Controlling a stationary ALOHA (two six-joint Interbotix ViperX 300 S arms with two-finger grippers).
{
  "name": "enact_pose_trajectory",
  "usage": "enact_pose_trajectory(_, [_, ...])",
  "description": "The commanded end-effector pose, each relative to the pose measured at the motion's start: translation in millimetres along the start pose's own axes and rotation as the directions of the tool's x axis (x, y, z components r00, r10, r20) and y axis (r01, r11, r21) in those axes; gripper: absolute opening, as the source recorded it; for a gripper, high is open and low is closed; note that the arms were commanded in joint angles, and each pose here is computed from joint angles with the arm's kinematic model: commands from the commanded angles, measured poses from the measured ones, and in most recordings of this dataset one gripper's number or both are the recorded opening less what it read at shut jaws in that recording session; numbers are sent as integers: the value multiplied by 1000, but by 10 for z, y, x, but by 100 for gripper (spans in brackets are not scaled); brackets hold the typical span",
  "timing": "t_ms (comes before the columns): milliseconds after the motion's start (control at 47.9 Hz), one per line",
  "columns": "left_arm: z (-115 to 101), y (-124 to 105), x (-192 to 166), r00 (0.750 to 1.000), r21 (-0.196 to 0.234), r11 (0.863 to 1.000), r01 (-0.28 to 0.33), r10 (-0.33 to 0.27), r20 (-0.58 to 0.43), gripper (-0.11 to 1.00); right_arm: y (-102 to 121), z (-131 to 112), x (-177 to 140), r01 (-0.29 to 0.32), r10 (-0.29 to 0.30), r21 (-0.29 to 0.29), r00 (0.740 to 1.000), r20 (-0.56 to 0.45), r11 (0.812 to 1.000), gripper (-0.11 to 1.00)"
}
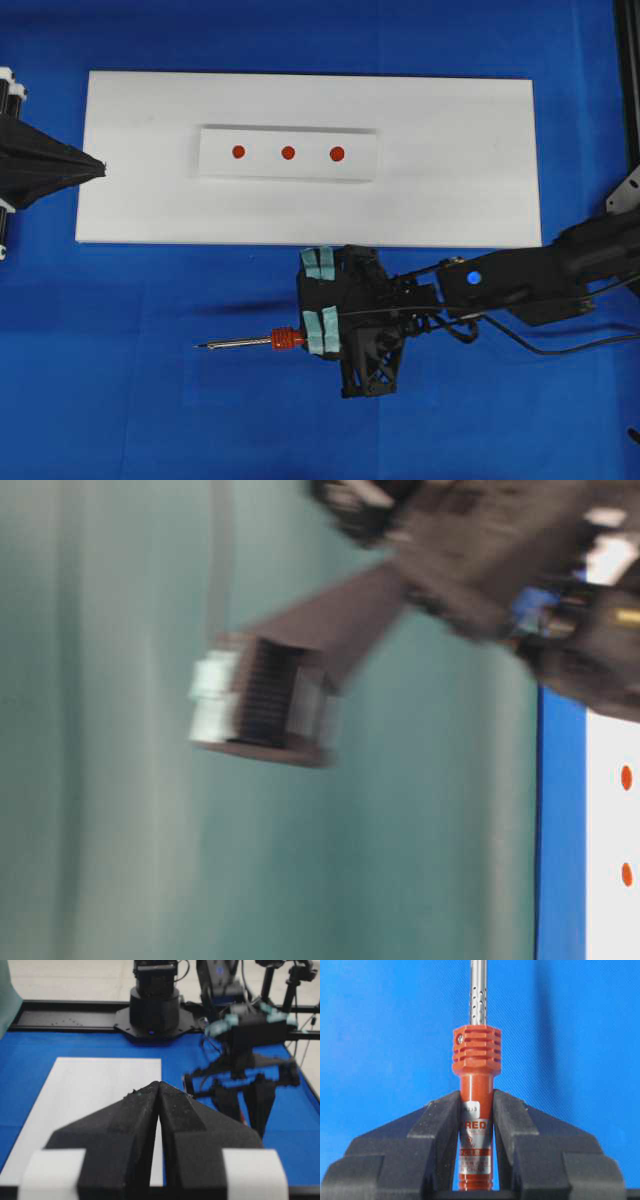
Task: Touch the tip of the soldering iron to the mark.
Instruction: 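Lift the iron tip-down and carry it over the red dots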
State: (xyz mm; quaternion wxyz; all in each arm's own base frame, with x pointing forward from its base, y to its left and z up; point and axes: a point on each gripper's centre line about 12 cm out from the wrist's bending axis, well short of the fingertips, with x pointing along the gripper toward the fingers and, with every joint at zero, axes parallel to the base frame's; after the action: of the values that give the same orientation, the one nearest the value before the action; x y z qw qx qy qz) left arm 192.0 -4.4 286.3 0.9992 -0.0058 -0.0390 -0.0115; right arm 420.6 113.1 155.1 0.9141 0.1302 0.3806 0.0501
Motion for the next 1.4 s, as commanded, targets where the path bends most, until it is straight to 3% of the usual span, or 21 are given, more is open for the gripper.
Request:
enact_pose_trajectory(0, [43,-4,13,1000,1,1000,3,-3,12,0,109,291,-289,-19,20,-13,998,56,1000,6])
enact_pose_trajectory(376, [41,-4,14,1000,-26,1000,3,-3,11,0,264,654,-821,32,-31,-97,999,11,995,6])
enact_pose_trajectory(898, [25,-4,11,1000,-28,1000,3,-2,5,0,229,702,-840,62,-62,-121,998,2,991,6])
enact_pose_trajectory(1107, [27,-4,11,1000,-28,1000,3,-2,6,0,-15,756,-876,122,-121,-129,993,18,984,6])
enact_pose_trajectory(1379, [27,-4,11,1000,-28,1000,3,-2,6,0,-559,845,-1004,238,-236,-114,971,35,965,6])
